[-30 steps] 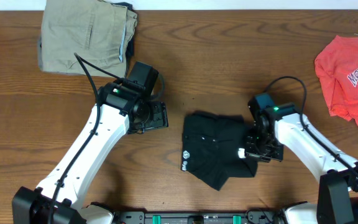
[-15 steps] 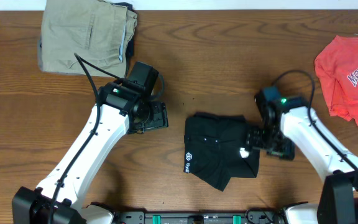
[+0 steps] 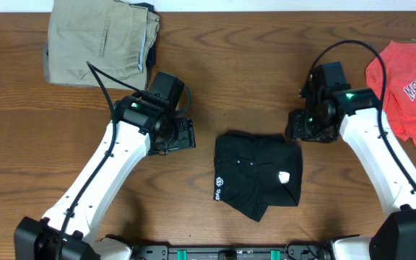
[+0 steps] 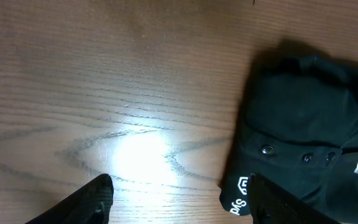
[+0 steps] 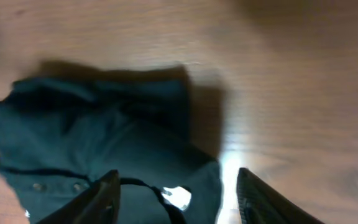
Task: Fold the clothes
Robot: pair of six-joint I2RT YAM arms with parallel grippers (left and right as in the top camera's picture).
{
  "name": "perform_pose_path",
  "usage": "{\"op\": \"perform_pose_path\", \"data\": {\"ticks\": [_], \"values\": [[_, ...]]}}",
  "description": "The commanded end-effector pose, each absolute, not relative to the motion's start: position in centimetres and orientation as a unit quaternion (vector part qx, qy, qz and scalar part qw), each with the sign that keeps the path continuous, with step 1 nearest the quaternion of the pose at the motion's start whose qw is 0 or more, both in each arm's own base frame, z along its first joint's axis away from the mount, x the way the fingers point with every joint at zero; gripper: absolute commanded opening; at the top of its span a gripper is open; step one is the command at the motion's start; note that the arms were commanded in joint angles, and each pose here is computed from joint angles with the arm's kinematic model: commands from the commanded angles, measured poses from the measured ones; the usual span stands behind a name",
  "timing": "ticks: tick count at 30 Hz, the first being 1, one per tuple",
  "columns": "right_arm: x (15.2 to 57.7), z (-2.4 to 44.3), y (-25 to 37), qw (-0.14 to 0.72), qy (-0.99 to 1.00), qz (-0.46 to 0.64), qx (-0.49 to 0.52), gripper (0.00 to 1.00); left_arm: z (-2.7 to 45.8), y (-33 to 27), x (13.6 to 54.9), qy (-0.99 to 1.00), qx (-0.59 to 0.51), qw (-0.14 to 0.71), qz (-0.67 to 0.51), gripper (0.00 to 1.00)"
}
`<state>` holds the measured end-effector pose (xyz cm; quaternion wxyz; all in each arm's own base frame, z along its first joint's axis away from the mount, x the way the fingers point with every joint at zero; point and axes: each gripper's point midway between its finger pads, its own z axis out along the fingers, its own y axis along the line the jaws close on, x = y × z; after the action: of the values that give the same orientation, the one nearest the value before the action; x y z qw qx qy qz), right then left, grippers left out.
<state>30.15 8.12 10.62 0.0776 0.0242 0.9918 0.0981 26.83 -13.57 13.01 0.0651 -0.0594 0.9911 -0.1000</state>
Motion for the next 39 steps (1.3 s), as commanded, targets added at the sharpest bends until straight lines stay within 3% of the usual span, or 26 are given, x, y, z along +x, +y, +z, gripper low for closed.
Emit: {"op": "perform_pose_path", "data": {"ticks": [1,4,6,14,21,29,34,39], "values": [[29.1,9.8,10.2,0.061,0.985,0.162,-0.010,0.38,12.6,-13.2,26.9,0.992,-0.053,0.064,-0.091,0.70],[28.7,8.7,10.9,0.059,0.981,0.186,-0.012,0.22,12.6,-13.2,26.9,0.992,-0.053,0.063,-0.091,0.70],[28.5,7.9,10.9,0.058,0.981,0.188,-0.009,0.18,12.6,-13.2,26.9,0.992,-0.053,0.063,-0.091,0.70],[27.8,4.8,10.6,0.063,0.981,0.181,-0.004,0.17,12.6,-13.2,26.9,0.992,-0.053,0.063,-0.091,0.70],[28.2,1.7,7.2,0.072,0.992,0.088,0.062,0.15,12.5,-13.1,26.7,0.993,-0.053,0.059,-0.088,0.70],[28.7,-0.3,6.4,0.061,0.992,0.067,0.093,0.10,12.5,-13.1,26.7,0.993,-0.053,0.059,-0.088,0.70],[28.2,0.5,3.4,0.049,0.989,-0.018,0.142,0.04,12.2,-13.1,26.5,0.993,-0.049,0.056,-0.087,0.70],[28.7,4.5,2.5,0.029,0.987,-0.048,0.149,0.01,11.3,-12.9,26.0,0.994,-0.050,0.046,-0.082,0.70]]}}
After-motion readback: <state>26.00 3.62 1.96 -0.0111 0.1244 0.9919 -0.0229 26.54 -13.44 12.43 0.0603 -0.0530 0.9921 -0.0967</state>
